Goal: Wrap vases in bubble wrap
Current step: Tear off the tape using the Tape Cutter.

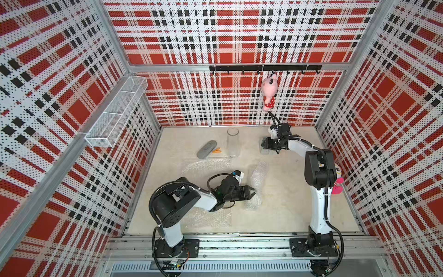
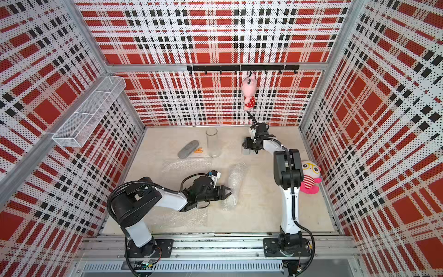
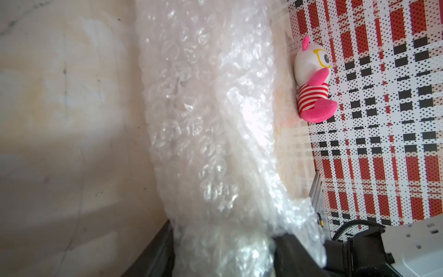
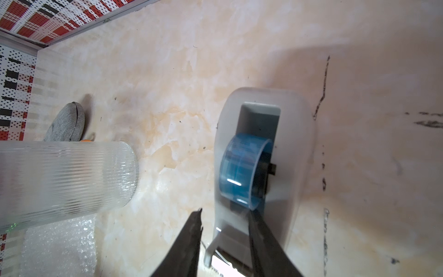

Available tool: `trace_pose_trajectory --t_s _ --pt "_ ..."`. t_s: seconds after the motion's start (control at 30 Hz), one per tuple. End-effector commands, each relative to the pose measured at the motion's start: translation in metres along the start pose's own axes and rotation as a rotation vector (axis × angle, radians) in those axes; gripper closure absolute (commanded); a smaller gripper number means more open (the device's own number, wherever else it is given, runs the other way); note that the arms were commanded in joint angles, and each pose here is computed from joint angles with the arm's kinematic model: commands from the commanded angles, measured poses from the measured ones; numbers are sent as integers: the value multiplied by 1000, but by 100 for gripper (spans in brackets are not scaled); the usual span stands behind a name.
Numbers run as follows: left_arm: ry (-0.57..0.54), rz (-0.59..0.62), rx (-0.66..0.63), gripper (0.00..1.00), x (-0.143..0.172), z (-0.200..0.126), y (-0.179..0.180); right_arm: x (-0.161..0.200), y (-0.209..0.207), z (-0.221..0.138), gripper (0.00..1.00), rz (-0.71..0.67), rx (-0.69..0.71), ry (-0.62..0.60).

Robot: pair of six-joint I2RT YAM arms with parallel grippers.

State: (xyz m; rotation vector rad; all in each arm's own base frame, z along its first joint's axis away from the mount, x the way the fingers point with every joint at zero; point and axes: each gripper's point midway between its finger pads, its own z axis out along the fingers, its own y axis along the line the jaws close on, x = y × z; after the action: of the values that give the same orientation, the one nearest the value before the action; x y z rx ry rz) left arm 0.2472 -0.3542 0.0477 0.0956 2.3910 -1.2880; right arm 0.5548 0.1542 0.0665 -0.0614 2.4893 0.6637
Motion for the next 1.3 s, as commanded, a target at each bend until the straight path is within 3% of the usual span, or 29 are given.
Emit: trace_pose_trajectory --t_s 0.0,0.17,0.47,0.9,1.27 --pt "105 -24 -138 66 31 2 40 15 -12 9 62 3 54 44" --pt "104 -27 -137 66 31 2 40 21 -10 18 70 9 40 61" --pt "99 -27 -134 66 30 1 38 0 3 8 100 24 0 -9" --pt "106 -26 -140 67 32 3 40 -52 51 -31 100 151 -310 -154" --pt "110 -23 -137 67 32 5 40 -60 58 -51 100 159 -342 -180"
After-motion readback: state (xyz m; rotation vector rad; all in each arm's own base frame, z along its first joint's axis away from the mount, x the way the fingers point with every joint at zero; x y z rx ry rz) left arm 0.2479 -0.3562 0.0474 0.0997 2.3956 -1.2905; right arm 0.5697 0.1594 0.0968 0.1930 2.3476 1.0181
